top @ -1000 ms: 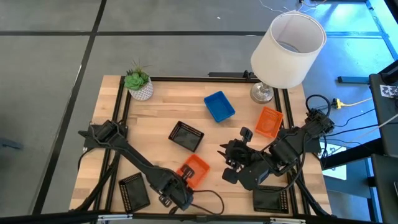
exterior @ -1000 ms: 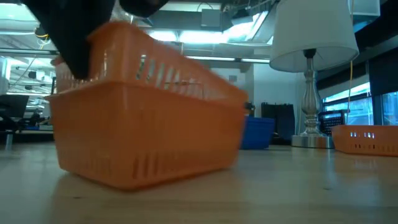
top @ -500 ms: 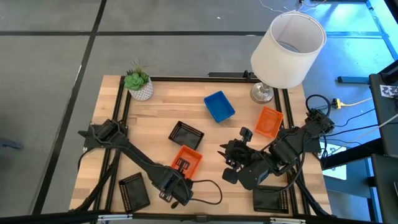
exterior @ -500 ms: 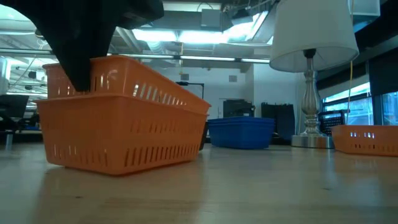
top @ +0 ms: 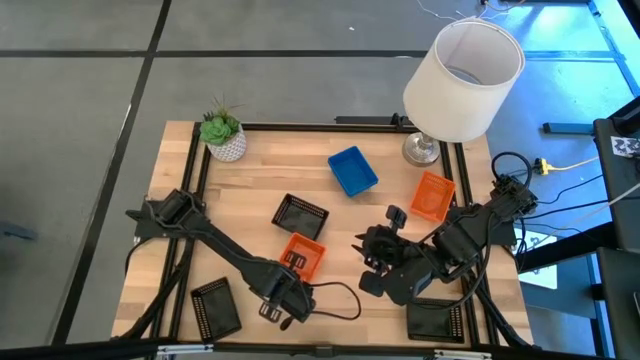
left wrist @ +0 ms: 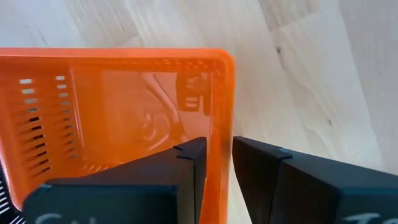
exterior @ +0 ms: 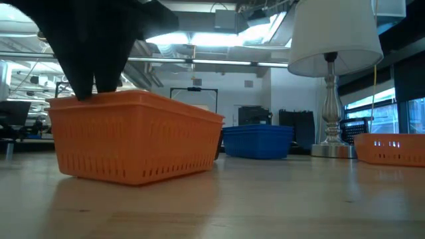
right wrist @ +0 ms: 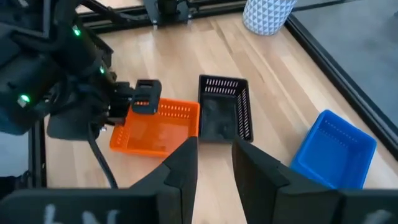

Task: Stack baskets by color
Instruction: Stack the left orange bin on the bottom orange bin, then stack the right orange bin on the orange bin

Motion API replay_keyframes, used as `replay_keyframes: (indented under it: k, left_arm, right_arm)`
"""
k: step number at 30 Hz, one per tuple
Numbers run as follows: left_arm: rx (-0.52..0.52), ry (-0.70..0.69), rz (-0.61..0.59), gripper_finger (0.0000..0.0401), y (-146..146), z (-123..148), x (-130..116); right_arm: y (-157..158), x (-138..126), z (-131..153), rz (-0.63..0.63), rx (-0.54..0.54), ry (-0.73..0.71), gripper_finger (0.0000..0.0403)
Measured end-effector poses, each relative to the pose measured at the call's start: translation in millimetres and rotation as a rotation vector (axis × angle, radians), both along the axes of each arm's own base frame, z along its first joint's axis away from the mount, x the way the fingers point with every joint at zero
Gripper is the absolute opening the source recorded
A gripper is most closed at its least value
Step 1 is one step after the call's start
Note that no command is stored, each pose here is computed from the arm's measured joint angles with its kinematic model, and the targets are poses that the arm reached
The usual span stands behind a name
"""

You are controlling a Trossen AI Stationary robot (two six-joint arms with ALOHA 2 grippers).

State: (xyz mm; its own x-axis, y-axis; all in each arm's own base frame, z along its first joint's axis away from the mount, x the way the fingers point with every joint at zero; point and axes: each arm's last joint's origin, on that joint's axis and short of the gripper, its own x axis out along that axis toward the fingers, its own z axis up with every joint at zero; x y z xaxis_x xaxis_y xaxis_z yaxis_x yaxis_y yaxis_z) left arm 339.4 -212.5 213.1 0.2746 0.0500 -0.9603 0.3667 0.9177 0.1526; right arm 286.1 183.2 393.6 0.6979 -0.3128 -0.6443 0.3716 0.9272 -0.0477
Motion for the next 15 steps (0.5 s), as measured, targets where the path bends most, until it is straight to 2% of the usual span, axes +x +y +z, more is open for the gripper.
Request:
replay_keyframes:
  k: [4, 9, 15]
  left_arm:
    - [-0.016, -0.044, -0.009, 0.0068, -0.4, 18.5, -7.2]
    - [-0.021, -0.112, -0.016, 0.0069, -0.1, 42.0, -18.3]
    - [-0.016, -0.205, 0.012, 0.0069, 3.1, 67.1, -29.8]
  right_arm:
    - [-5.1, -7.0, -4.3, -0.063, -0.004, 0.055, 0.0099]
    - [-16.2, -21.8, -10.2, -0.23, -0.001, 0.131, 0.0099]
    - [-24.1, -21.6, -15.4, -0.326, 0.052, 0.12, 0.0099]
